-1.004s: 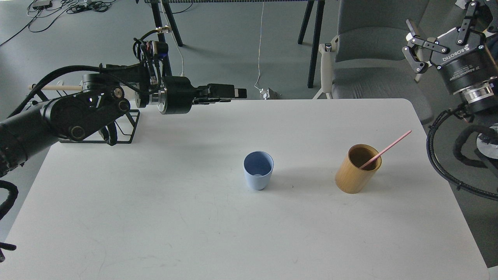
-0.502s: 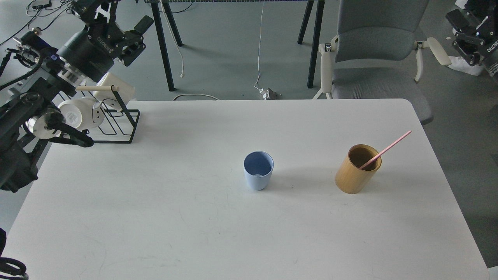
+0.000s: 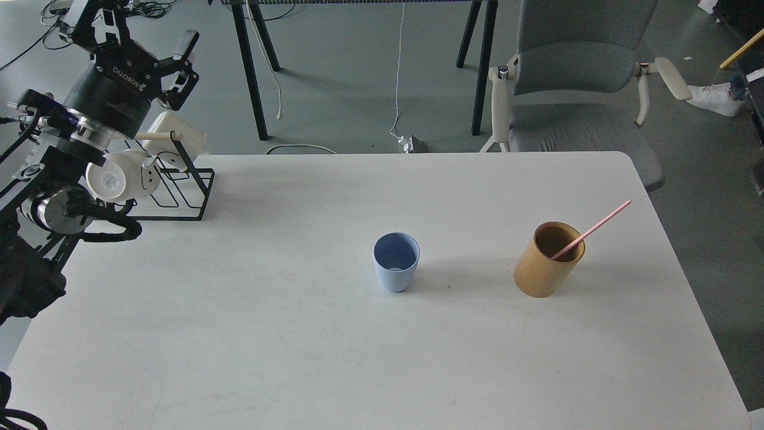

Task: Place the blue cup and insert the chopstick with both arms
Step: 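Move the right gripper to the pink chopstick in the tan cup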

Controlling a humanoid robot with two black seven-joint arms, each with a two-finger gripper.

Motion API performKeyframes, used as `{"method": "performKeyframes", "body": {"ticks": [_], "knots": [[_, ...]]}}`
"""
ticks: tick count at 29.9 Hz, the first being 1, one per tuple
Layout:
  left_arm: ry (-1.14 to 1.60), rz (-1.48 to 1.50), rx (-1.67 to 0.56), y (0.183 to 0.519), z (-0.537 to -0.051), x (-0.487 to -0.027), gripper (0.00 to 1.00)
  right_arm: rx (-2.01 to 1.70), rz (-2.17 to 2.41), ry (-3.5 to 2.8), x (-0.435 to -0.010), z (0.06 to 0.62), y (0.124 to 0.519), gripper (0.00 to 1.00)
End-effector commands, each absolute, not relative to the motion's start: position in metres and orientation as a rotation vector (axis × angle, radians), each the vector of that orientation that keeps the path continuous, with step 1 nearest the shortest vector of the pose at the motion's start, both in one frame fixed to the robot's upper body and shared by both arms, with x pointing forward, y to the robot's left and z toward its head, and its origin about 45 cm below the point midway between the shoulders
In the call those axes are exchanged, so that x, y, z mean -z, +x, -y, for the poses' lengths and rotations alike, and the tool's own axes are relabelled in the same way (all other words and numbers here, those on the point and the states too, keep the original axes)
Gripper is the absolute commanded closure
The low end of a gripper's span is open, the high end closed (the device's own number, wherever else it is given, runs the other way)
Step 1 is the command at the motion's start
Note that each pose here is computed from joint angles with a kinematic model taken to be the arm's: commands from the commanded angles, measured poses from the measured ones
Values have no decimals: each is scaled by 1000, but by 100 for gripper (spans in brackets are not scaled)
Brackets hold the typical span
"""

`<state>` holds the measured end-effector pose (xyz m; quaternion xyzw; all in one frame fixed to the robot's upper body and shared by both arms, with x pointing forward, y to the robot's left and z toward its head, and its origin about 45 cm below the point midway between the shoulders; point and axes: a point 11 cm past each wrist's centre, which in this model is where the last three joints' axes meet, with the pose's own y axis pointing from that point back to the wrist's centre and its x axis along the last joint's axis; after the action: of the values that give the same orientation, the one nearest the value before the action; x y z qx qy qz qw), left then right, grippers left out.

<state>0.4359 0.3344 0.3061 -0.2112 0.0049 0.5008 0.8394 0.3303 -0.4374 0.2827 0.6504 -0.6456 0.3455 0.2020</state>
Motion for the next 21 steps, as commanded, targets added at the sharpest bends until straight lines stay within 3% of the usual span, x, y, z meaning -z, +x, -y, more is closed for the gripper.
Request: {"method": "performKeyframes", "body": {"ticks": [1,13,18,21], "knots": [[-440,-19,-1060,435,-334,-301,6,-908,1709,1844,-251,429,317,2],[-438,-52,-1067,433,-330,-287,5,-702,1560,1943,-156,388,295,3],[-429,-59,-1074,431,-332,-282,5,-684,1524,1970,-144,377,291,12],[-424,-65,-1083,430,-334,-279,5,-680,1512,1972,-141,376,289,25]]}}
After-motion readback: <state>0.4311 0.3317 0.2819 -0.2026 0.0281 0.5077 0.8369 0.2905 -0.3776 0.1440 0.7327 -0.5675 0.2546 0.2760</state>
